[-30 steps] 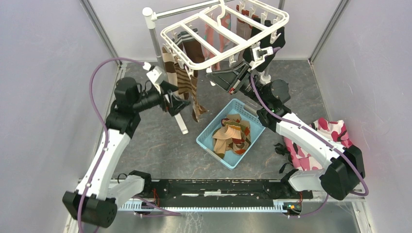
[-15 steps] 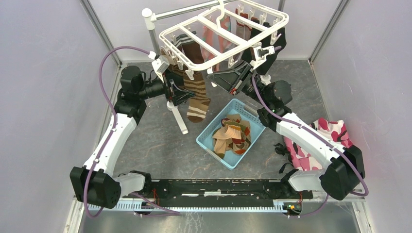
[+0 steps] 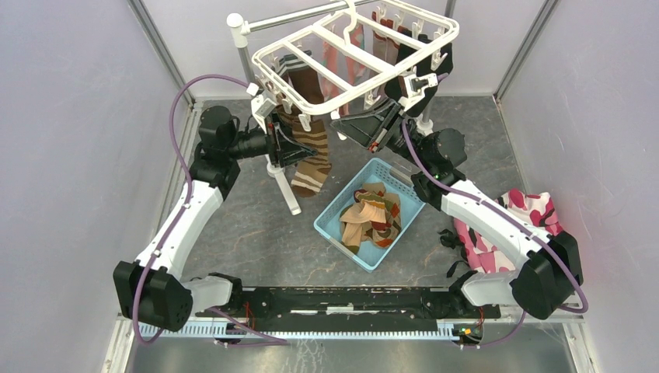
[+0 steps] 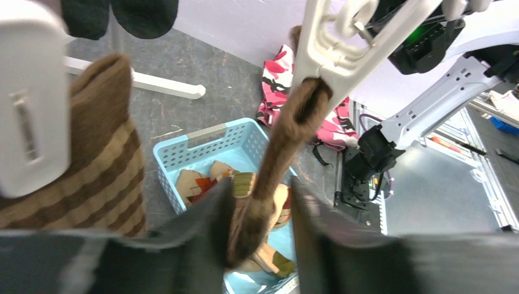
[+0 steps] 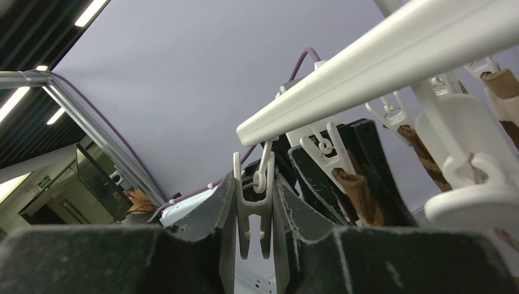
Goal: Remove the socks clipped to the hanger
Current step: Remove the sock from the hanger.
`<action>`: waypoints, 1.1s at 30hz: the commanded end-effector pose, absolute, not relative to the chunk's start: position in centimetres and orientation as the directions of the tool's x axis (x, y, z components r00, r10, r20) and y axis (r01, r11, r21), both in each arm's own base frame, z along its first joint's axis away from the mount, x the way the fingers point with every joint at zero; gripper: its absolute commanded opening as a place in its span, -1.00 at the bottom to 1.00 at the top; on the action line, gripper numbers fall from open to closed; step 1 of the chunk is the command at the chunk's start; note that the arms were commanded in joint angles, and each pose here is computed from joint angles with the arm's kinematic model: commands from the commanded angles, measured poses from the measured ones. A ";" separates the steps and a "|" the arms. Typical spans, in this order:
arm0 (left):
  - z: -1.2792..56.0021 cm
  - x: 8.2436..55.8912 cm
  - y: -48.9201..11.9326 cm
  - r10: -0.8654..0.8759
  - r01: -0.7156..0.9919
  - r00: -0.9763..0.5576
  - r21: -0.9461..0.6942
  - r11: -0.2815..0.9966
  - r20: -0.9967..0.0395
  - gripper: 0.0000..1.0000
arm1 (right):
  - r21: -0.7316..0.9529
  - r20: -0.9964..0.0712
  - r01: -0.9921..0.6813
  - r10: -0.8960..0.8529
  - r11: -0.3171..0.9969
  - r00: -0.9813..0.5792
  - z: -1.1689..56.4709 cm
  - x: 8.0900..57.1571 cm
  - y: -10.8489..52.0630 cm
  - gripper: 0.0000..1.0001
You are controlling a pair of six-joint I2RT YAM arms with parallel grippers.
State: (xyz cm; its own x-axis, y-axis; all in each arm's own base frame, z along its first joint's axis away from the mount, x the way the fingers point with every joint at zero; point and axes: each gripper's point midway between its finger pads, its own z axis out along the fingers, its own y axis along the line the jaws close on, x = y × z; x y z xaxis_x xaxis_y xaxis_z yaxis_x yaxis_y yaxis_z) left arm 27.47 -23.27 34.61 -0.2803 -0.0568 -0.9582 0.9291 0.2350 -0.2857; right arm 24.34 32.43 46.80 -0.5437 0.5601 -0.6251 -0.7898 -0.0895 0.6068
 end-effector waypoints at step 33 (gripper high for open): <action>40.9 21.8 -25.0 -0.204 0.879 -0.406 -0.441 0.179 -0.891 -0.96 | 0.261 -0.933 -0.911 0.324 0.318 -0.154 35.5 23.1 35.2 0.58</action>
